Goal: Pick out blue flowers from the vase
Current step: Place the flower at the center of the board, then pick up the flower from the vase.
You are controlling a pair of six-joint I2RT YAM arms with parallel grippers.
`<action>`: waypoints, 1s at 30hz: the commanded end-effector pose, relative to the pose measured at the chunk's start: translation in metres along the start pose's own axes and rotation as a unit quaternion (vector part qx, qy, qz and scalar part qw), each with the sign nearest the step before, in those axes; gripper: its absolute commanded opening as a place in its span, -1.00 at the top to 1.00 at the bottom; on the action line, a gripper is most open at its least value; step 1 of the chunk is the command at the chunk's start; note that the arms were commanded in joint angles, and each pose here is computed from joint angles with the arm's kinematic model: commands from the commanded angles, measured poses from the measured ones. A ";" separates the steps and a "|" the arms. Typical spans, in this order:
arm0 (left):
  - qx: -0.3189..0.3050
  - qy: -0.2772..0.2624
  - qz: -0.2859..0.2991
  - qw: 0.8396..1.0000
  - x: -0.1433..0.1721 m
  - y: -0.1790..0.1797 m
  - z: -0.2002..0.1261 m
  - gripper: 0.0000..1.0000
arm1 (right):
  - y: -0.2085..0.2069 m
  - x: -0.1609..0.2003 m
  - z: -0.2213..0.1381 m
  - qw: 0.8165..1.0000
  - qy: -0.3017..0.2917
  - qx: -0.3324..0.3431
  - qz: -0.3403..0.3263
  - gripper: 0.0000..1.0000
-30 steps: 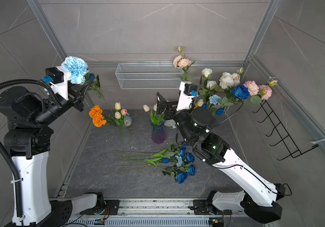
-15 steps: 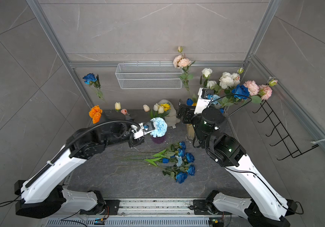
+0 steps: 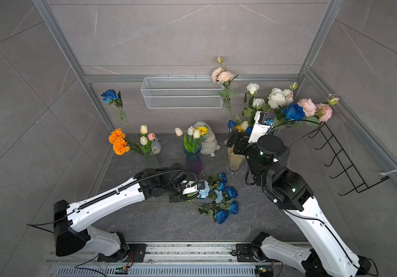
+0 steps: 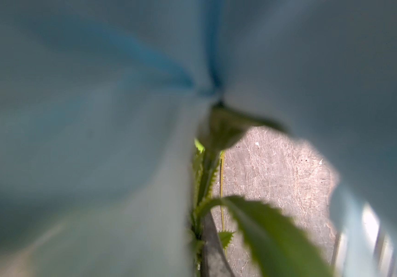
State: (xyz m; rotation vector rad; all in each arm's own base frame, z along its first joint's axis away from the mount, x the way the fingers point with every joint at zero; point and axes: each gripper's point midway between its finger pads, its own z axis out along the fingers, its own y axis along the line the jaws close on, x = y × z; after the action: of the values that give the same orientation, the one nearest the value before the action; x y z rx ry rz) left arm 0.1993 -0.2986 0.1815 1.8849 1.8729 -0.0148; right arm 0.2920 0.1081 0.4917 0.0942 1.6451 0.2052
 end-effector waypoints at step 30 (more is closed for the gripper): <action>-0.063 -0.037 -0.039 0.997 -0.029 0.079 0.077 -0.12 | 0.009 0.036 0.031 0.998 0.064 -0.026 -0.008 -1.00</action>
State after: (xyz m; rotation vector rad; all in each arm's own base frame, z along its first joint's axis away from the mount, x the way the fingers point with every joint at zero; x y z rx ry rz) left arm 0.2935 -0.3506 0.1065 1.8009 1.9026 0.0308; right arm 0.3134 0.1163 0.4568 0.0502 1.7522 0.2108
